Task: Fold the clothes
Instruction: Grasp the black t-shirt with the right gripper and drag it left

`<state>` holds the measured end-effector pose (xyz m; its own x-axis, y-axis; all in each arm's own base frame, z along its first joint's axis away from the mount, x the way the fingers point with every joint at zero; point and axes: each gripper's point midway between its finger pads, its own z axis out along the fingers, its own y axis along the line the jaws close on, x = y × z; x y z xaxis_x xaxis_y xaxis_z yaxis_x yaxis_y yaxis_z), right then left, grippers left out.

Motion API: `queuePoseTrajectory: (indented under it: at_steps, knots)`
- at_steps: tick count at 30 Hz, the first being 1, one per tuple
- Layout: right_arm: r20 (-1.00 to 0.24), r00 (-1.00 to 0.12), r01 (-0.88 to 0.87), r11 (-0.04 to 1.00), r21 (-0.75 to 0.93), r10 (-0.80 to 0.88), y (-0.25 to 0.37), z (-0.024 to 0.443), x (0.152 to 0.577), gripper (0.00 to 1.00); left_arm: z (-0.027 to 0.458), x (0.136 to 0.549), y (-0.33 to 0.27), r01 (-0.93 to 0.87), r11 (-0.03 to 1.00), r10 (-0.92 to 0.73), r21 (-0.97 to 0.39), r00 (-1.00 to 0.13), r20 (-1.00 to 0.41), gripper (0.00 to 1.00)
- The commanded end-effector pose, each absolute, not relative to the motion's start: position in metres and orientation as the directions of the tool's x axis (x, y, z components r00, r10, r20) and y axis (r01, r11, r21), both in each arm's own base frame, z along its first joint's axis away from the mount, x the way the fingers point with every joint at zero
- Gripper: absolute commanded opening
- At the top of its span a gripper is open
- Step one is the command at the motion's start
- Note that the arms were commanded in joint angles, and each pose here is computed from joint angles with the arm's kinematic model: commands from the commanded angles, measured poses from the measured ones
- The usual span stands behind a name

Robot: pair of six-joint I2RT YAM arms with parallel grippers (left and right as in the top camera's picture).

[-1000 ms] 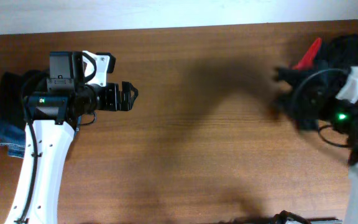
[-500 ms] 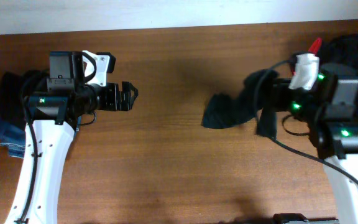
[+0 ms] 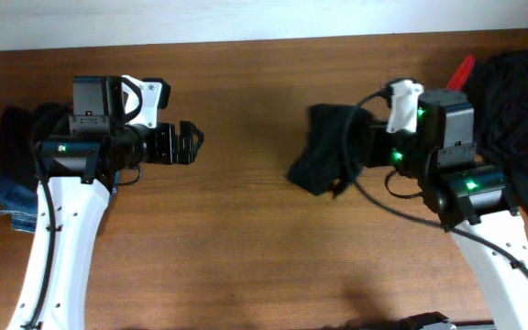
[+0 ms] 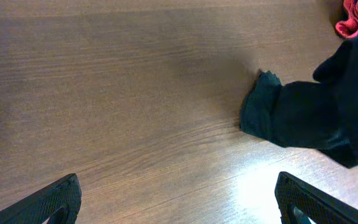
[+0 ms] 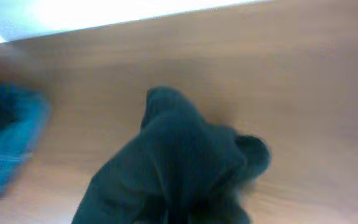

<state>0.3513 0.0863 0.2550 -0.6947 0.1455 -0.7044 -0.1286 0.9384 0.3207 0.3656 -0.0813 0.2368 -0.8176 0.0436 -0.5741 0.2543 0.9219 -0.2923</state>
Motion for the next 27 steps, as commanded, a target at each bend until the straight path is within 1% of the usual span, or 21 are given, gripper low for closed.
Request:
queuePoseTrajectory:
  at_steps: [1,3,6,8,11,13,16,18,20,21,22,23,24,27]
  knots:
    - [-0.753,-0.579,0.318,0.937,0.143,0.312,-0.007,0.27,0.352,0.04,0.243,0.367,-0.083,0.258,0.917,0.036,-0.304,-0.812,-0.583,0.99]
    - [-0.77,-0.55,0.372,0.92,0.121,0.323,-0.023,0.284,0.347,0.04,0.243,0.367,-0.083,0.258,0.917,0.035,-0.304,-0.812,-0.583,0.99]
    - [-0.792,-0.508,0.389,0.91,0.141,0.339,-0.028,0.314,0.343,0.04,0.244,0.367,-0.083,0.259,0.917,0.035,-0.303,-0.81,-0.585,0.99]
    - [-0.787,-0.473,0.398,0.893,0.209,0.396,-0.025,0.33,0.341,0.04,0.244,0.367,-0.083,0.259,0.917,0.035,-0.303,-0.81,-0.586,0.99]
    - [-0.759,-0.468,0.356,0.883,0.307,0.453,-0.008,0.338,0.343,0.04,0.244,0.367,-0.083,0.259,0.917,0.035,-0.303,-0.81,-0.586,0.99]
    - [-0.726,-0.486,0.348,0.87,0.35,0.486,0.004,0.332,0.345,0.04,0.244,0.367,-0.083,0.259,0.917,0.035,-0.303,-0.81,-0.586,0.99]
    - [-0.666,-0.552,0.329,0.865,0.379,0.502,0.029,0.31,0.353,0.04,0.244,0.367,-0.083,0.259,0.917,0.035,-0.304,-0.81,-0.585,0.99]
    - [-0.608,-0.613,0.318,0.862,0.395,0.505,0.052,0.289,0.36,0.04,0.244,0.367,-0.083,0.259,0.917,0.035,-0.304,-0.81,-0.585,0.99]
    - [-0.521,-0.688,0.312,0.854,0.415,0.505,0.086,0.26,0.365,0.04,0.244,0.367,-0.083,0.259,0.917,0.035,-0.304,-0.81,-0.585,0.99]
    - [-0.483,-0.725,0.301,0.857,0.419,0.491,0.105,0.246,0.367,0.06,0.244,0.367,-0.083,0.259,0.917,0.036,-0.304,-0.81,-0.585,0.99]
    - [-0.455,-0.759,0.278,0.864,0.419,0.465,0.123,0.235,0.368,0.15,0.244,0.367,-0.083,0.259,0.917,0.036,-0.304,-0.81,-0.585,0.99]
    - [-0.432,-0.796,0.242,0.878,0.414,0.423,0.144,0.221,0.37,0.33,0.244,0.367,-0.083,0.259,0.917,0.035,-0.304,-0.811,-0.585,0.99]
    - [-0.421,-0.819,0.219,0.89,0.4,0.39,0.16,0.21,0.37,0.46,0.244,0.367,-0.083,0.259,0.917,0.035,-0.304,-0.811,-0.584,0.99]
    - [-0.442,-0.832,0.197,0.924,0.329,0.335,0.173,0.192,0.371,0.66,0.244,0.367,-0.083,0.259,0.917,0.036,-0.304,-0.811,-0.584,0.99]
